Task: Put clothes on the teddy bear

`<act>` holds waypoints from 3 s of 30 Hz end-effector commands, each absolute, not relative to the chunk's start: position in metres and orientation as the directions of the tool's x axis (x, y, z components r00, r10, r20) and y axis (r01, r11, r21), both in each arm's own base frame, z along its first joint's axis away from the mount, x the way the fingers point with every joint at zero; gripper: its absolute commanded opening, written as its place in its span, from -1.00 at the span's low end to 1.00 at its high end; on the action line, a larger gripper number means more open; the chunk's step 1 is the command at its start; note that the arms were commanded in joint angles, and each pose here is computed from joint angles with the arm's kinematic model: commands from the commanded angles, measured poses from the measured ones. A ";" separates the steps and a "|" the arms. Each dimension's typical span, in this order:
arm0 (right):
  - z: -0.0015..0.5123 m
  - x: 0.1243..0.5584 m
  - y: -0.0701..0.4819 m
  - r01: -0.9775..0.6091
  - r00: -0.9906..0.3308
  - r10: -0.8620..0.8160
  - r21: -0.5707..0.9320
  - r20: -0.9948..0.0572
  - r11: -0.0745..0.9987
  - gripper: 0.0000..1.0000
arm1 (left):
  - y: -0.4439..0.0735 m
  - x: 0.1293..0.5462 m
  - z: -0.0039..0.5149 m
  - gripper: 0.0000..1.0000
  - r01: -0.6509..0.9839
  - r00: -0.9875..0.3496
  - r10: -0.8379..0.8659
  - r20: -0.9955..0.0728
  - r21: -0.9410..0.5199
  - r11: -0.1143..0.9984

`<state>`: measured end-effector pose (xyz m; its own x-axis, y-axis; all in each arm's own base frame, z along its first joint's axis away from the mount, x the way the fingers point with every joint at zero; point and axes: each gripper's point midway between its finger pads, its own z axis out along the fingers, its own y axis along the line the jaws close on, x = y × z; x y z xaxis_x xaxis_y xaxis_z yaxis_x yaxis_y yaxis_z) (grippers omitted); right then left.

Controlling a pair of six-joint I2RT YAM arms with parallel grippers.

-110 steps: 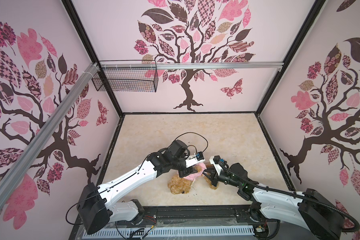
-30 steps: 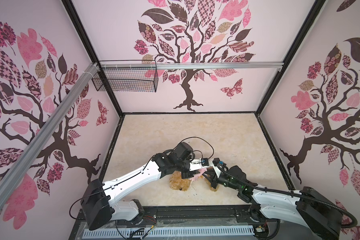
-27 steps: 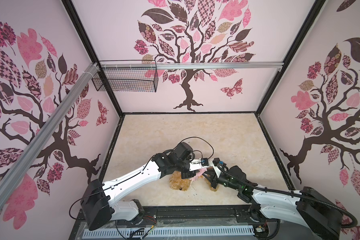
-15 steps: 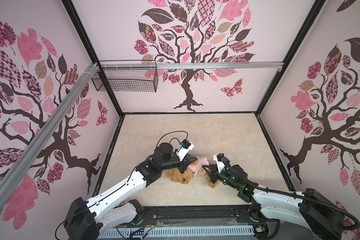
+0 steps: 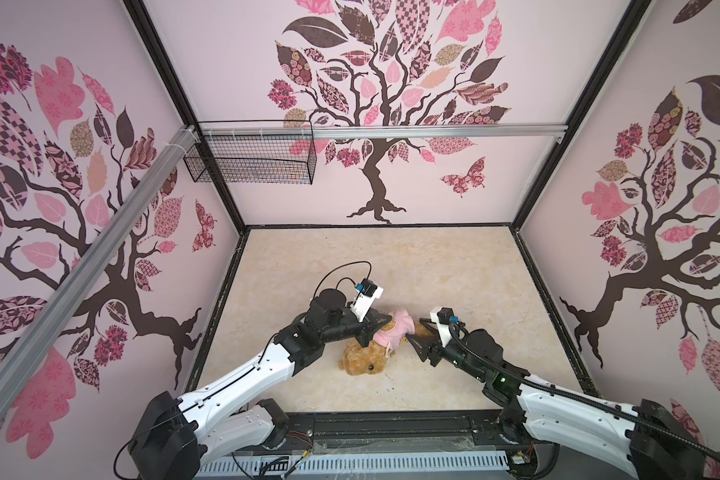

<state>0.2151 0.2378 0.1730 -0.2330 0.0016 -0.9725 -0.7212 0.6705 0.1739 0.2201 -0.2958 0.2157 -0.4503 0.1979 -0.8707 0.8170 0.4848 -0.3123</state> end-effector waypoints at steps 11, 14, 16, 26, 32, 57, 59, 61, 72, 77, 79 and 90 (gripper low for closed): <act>0.211 0.196 0.282 -0.839 0.029 -0.124 -0.092 -0.992 0.537 0.58 | -0.307 0.217 0.219 -1.00 0.831 -0.460 0.201 -0.865 -0.340 0.439; 0.212 0.194 0.294 -0.863 0.036 -0.100 -0.081 -0.994 0.498 0.55 | -0.309 0.213 0.220 -1.00 0.834 -0.463 0.199 -0.864 -0.348 0.428; 0.212 0.195 0.302 -0.875 0.037 -0.083 -0.072 -0.996 0.478 0.50 | -0.312 0.211 0.220 -1.00 0.834 -0.467 0.197 -0.862 -0.355 0.423; 0.158 0.227 0.307 -0.799 -0.130 -0.070 0.063 -0.989 0.598 0.07 | -0.318 0.195 0.251 -1.00 0.872 -0.424 0.150 -0.893 -0.358 0.334; 0.103 0.225 0.289 -0.718 -0.316 -0.043 0.209 -0.948 0.664 -0.08 | -0.306 0.198 0.302 -1.00 0.878 -0.398 -0.004 -0.917 -0.383 0.286; 0.205 0.207 0.305 -0.852 0.048 -0.074 -0.079 -0.996 0.518 0.42 | -0.309 0.211 0.257 -1.00 0.808 -0.523 -0.011 -0.852 -0.500 0.314; 0.207 0.205 0.308 -0.859 0.074 -0.077 -0.103 -0.994 0.502 0.42 | -0.311 0.210 0.257 -1.00 0.809 -0.526 -0.005 -0.851 -0.502 0.306; 0.208 0.204 0.312 -0.866 0.089 -0.080 -0.117 -0.993 0.486 0.42 | -0.313 0.208 0.254 -1.00 0.809 -0.531 0.001 -0.847 -0.507 0.299; 0.219 0.211 0.319 -0.859 0.116 -0.042 -0.122 -0.992 0.497 0.15 | -0.321 0.200 0.246 -1.00 0.813 -0.547 0.046 -0.836 -0.517 0.268; 0.174 0.229 0.304 -0.813 -0.041 -0.053 0.002 -0.998 0.583 -0.06 | -0.319 0.195 0.268 -1.00 0.832 -0.519 0.013 -0.855 -0.502 0.234; 0.150 0.234 0.297 -0.783 -0.135 -0.053 0.073 -0.989 0.618 -0.09 | -0.317 0.191 0.283 -1.00 0.841 -0.505 -0.021 -0.863 -0.498 0.210; 0.068 0.229 0.280 -0.678 -0.380 -0.148 0.166 -0.913 0.716 0.07 | -0.303 0.181 0.364 -1.00 0.868 -0.471 -0.186 -0.862 -0.490 0.076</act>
